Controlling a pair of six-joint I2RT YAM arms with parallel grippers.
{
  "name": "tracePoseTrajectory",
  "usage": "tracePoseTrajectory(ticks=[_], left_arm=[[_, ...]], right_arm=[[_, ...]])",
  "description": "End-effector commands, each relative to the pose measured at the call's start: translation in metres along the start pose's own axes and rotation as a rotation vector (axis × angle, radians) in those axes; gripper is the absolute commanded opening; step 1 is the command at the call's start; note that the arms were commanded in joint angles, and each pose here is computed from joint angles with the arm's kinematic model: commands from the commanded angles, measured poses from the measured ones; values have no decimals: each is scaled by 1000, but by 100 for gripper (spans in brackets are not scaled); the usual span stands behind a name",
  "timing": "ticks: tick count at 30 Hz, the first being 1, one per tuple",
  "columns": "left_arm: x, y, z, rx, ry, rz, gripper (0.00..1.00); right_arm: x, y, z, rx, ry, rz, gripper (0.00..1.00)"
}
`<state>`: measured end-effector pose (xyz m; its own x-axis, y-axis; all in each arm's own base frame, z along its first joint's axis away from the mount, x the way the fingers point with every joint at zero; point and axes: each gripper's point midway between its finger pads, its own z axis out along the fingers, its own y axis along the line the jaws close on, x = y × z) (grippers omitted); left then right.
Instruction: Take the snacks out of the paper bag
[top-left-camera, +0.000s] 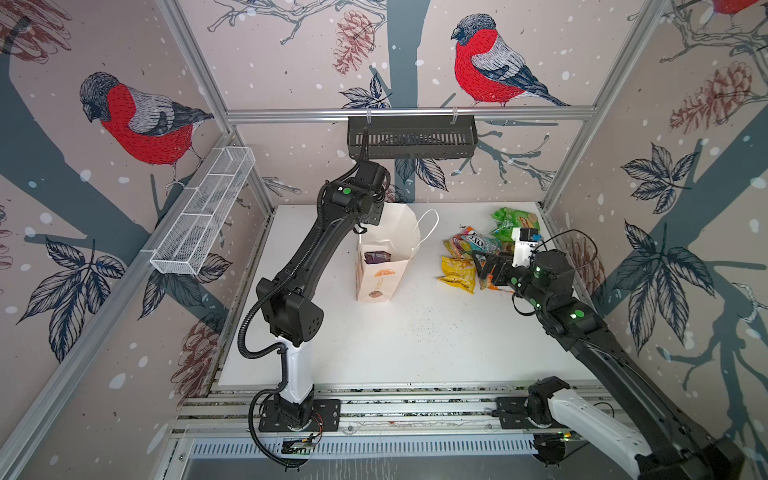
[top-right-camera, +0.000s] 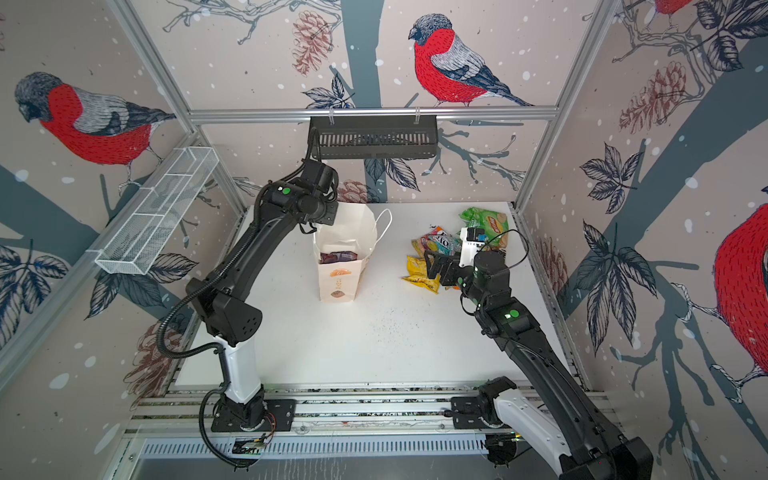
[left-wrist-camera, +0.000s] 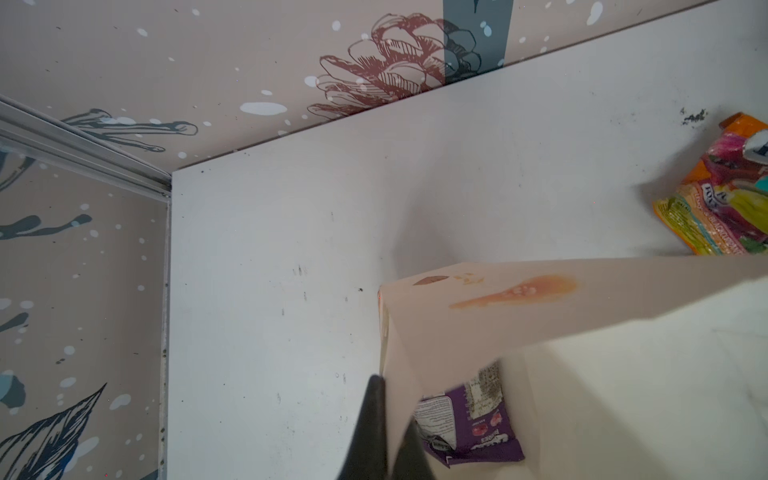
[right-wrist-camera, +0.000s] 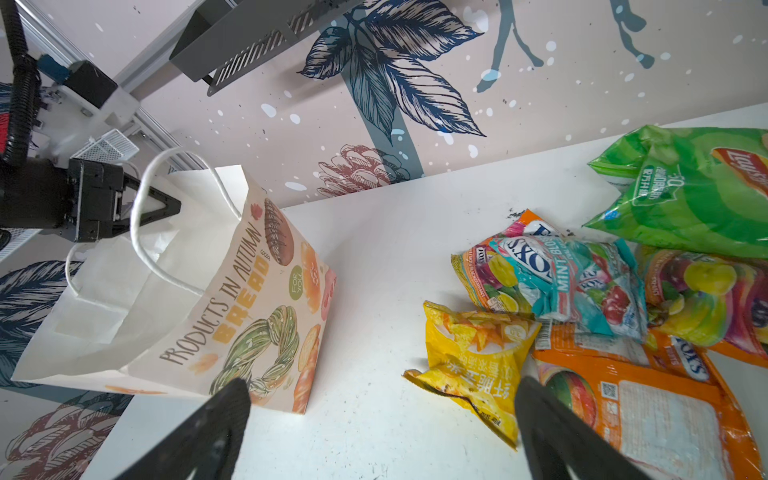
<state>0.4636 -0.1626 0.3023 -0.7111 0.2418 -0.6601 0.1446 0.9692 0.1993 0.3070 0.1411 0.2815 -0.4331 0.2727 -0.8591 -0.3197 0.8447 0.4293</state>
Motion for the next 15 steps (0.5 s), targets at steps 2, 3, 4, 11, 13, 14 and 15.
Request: tracePoseTrajectory(ticks=[2,3,4,11,13,14,15], left_arm=[[-38,33,-24,-146,-144,-40,0],[-42,35,-26,-158,-158,-41,0],[-45,37,-27,-169,-173,-41,0],[-34,23,-16,-273,-210,38,0],[-24,14,-11,-304,-208,57,0],[-18,5,-9,-310,-204,70,0],[-13,-1,-7,-315,-202,76,0]], right_arm=[[-14,20,7,-85,-33,8,100],[-13,24,10,-95,-25,7,100],[-11,28,12,-103,-18,4,100],[8,50,25,-136,23,-19,100],[16,49,29,-129,42,-19,100],[20,47,30,-125,51,-16,100],[22,46,30,-123,56,-13,100]])
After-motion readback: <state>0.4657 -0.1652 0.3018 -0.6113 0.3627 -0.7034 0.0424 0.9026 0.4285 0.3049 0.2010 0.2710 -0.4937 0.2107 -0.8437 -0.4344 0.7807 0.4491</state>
